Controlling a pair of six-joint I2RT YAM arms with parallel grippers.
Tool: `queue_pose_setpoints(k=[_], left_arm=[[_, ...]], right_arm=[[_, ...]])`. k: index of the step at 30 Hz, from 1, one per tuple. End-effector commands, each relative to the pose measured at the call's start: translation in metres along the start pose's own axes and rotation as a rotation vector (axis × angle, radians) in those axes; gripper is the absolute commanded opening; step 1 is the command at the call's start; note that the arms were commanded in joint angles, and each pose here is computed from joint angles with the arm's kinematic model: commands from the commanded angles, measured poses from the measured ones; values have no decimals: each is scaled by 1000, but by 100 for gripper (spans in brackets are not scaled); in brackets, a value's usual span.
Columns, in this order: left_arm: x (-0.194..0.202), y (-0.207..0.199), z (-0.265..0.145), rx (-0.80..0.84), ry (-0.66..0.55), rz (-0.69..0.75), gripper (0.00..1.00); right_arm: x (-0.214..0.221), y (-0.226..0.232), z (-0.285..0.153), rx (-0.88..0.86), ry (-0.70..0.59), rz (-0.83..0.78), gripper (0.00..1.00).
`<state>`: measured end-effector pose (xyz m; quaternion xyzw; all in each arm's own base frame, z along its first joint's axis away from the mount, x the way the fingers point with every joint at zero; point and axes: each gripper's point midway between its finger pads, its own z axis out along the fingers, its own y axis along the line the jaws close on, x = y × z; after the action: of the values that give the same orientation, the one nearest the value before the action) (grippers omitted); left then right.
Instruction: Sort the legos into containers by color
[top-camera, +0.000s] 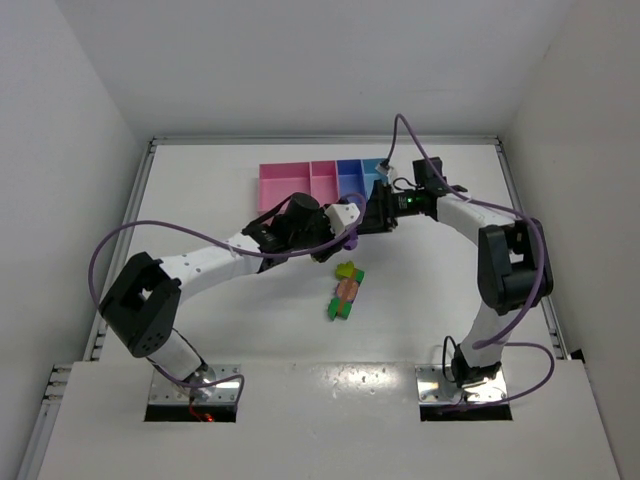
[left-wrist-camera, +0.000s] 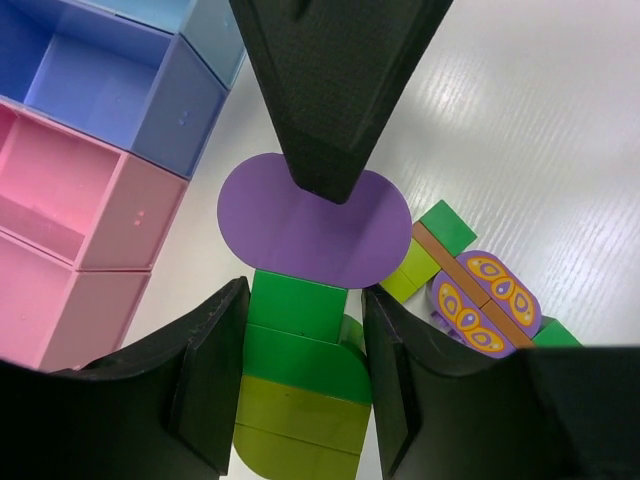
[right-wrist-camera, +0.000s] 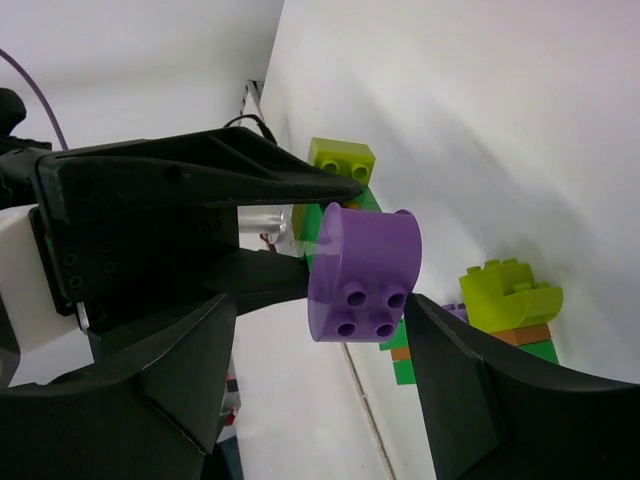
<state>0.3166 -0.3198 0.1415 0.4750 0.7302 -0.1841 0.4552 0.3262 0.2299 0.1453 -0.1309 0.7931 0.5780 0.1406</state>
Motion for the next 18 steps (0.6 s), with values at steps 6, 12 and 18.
queue_pose_setpoints(k=[6, 12, 18], left_arm=[[-64, 14, -15, -74, -182, 32, 12], [-65, 15, -20, -87, -188, 32, 12], [-65, 15, -20, -87, -188, 32, 11]], right_arm=[[-9, 11, 4, -53, 3, -16, 70], [-12, 9, 0, -31, -12, -22, 85], [-13, 13, 0, -55, -12, -44, 63]])
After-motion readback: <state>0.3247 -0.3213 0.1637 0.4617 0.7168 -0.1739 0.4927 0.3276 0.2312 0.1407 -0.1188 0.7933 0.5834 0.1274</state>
